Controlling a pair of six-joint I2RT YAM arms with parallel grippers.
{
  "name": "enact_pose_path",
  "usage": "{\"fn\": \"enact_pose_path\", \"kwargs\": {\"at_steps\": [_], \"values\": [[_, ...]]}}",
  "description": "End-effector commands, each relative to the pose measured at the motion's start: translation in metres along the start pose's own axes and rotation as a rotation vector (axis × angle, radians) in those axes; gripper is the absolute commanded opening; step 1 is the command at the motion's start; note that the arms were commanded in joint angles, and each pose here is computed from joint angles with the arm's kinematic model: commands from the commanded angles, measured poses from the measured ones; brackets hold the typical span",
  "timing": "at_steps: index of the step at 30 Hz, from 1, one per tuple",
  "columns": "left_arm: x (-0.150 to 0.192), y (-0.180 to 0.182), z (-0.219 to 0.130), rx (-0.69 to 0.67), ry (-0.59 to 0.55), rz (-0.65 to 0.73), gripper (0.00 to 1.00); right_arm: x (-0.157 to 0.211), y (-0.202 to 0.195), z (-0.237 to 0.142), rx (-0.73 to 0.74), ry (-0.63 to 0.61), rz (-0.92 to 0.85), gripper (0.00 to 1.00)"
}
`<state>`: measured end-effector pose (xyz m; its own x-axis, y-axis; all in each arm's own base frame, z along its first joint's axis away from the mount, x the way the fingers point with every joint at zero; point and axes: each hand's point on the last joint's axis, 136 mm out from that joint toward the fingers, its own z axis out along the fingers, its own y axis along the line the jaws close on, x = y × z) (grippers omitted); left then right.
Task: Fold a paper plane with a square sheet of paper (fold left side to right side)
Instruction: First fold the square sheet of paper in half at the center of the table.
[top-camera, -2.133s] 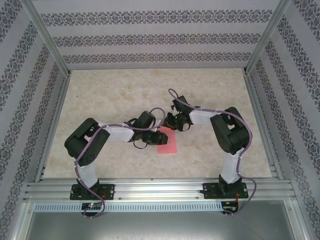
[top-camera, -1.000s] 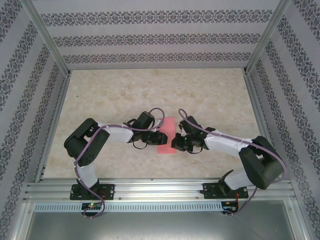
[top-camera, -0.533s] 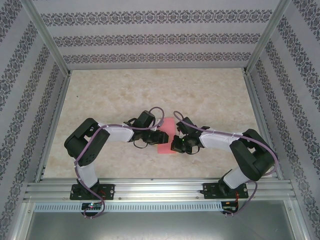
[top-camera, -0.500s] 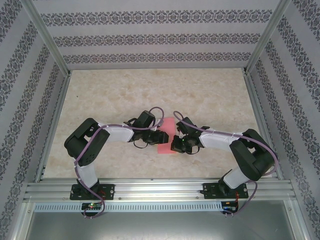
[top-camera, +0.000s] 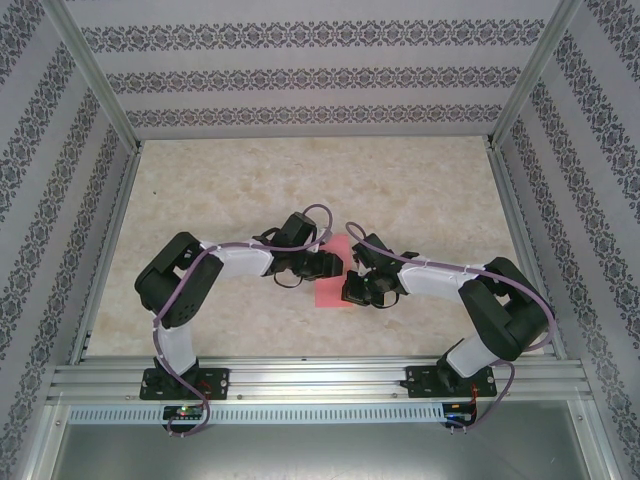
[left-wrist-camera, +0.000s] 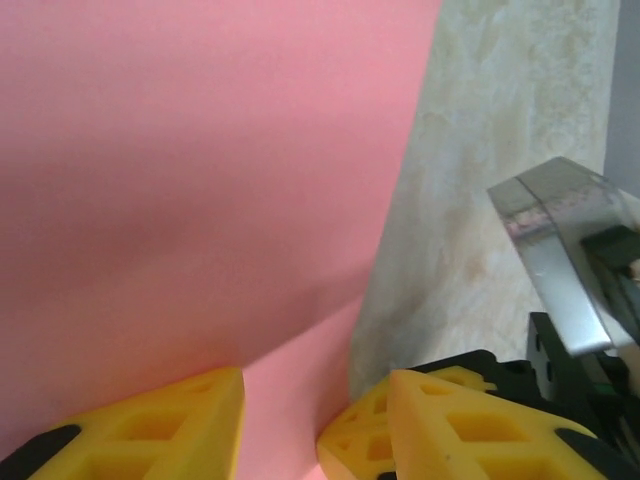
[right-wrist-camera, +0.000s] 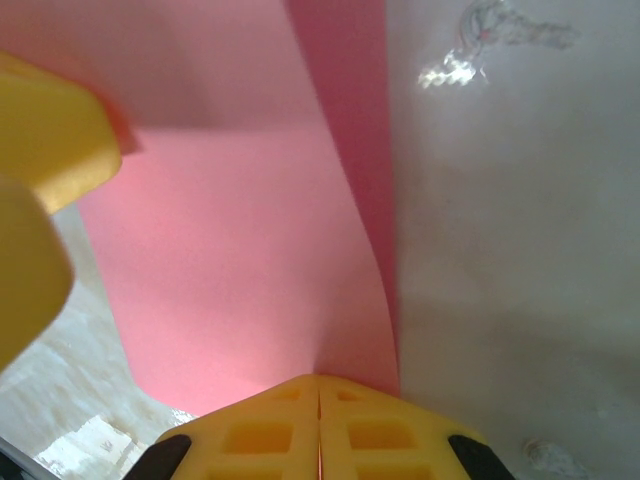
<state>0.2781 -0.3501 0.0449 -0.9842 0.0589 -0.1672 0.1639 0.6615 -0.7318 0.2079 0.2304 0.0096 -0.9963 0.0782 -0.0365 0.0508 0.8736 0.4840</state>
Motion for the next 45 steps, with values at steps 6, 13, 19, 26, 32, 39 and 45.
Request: {"fn": "enact_pose_path", "kwargs": {"at_steps": [6,13,19,26,32,39,45], "values": [[-0.004,0.037,-0.003,-0.122,-0.003,0.017,0.43,0.012,-0.046,0.008,0.190,0.025,0.019,0.08],[-0.029,0.054,-0.009,-0.144,-0.050,0.014,0.43,0.017,-0.053,0.007,0.221,0.045,0.018,0.08],[-0.062,0.055,-0.017,-0.171,-0.097,0.017,0.45,0.018,-0.054,0.007,0.226,0.050,0.014,0.08],[-0.094,0.057,-0.010,-0.204,-0.113,0.028,0.46,0.019,-0.055,0.006,0.232,0.051,0.009,0.08],[-0.110,0.074,-0.010,-0.245,-0.126,0.003,0.46,0.018,-0.055,0.005,0.232,0.050,0.008,0.08],[-0.114,0.094,-0.022,-0.272,-0.136,-0.017,0.46,0.018,-0.055,0.006,0.232,0.052,0.003,0.09],[-0.136,0.082,-0.049,-0.225,-0.183,0.010,0.49,0.016,-0.053,0.005,0.228,0.050,0.000,0.09]]}}
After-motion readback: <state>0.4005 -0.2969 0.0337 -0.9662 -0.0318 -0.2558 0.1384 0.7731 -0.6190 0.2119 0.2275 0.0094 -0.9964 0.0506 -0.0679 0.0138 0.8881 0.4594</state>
